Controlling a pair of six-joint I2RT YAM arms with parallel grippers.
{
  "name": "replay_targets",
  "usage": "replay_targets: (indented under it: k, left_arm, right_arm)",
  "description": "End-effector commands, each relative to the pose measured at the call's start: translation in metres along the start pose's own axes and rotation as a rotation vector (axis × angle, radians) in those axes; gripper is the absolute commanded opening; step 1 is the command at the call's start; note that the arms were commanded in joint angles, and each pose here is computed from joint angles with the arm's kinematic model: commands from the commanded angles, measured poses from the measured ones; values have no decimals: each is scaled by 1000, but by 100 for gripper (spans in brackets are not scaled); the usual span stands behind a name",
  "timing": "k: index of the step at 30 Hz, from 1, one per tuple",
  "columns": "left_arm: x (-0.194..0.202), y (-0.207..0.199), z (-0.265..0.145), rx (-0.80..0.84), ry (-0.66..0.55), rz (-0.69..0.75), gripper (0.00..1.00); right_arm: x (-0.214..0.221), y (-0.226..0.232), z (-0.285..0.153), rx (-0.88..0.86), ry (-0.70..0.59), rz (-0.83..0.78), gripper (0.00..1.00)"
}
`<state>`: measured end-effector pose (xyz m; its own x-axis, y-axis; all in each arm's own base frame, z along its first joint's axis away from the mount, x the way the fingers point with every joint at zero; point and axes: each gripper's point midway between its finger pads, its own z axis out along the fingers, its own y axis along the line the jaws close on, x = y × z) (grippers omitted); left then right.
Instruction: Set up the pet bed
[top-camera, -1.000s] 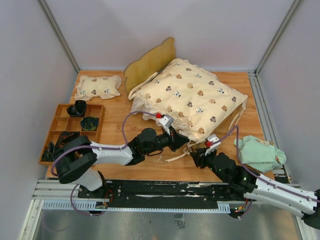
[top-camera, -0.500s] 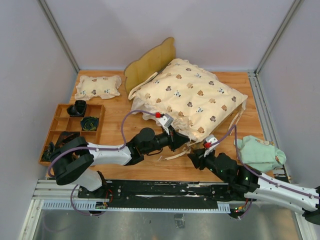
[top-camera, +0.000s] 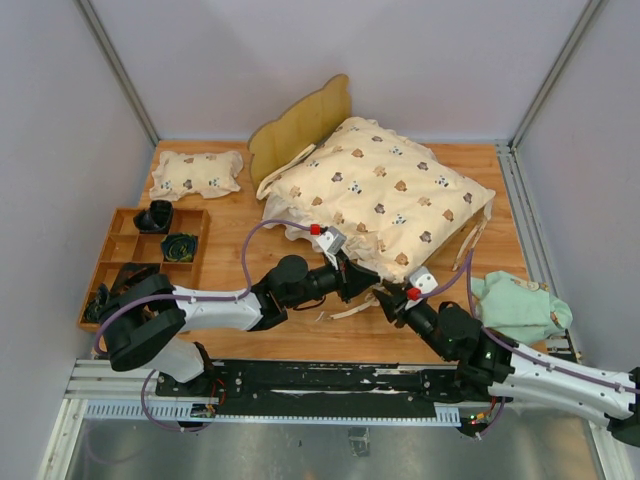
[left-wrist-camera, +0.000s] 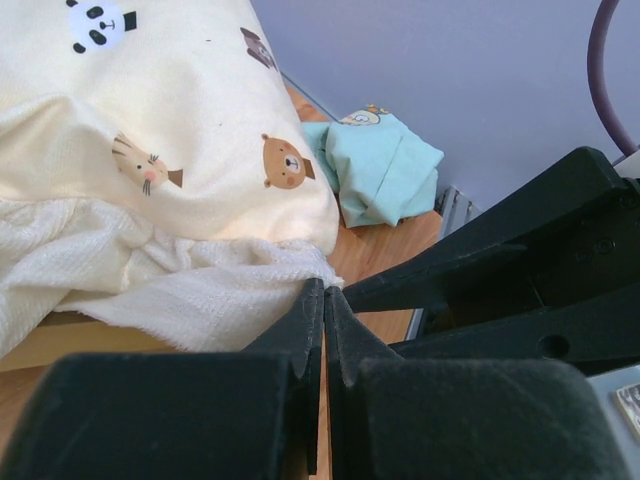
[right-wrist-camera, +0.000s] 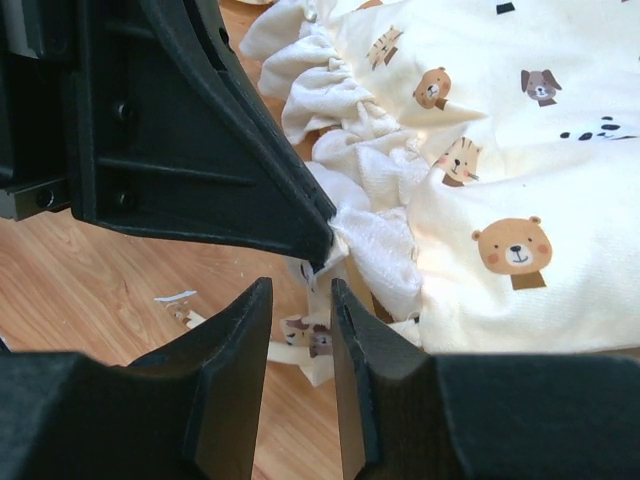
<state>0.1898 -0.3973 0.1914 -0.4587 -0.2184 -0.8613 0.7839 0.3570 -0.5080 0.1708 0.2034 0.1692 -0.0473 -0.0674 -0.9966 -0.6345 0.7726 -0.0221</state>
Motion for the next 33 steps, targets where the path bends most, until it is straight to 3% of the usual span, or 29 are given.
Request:
replay_targets:
  k: [1, 4, 7, 8, 14, 17, 26, 33]
  left_arm:
    - [-14, -10, 1, 41, -45, -3, 0]
    - [-14, -11, 1, 43, -47, -6, 0]
    - [-15, -10, 0, 37, -49, -4, 0]
    - [-14, -8, 0, 31, -47, -1, 4]
    - [-7, 30, 2, -154, -27, 66, 23]
    - [-3, 39, 4, -187, -16, 80, 43]
    - [10, 48, 3, -209, 20, 103, 47]
    - [32, 49, -42, -155, 110, 292, 49]
  right_arm:
    - [-17, -1, 7, 24, -54, -28, 31]
    - [-13, -1, 11, 36, -38, -39, 27]
    - [-10, -2, 13, 49, -32, -38, 3]
    - [-8, -5, 12, 65, -23, -32, 1]
    - [3, -9, 1, 64, -25, 22, 0]
    - [7, -11, -4, 59, -36, 33, 0]
    - [-3, -18, -7, 88, -81, 57, 0]
    - [-14, -25, -6, 140, -49, 49, 0]
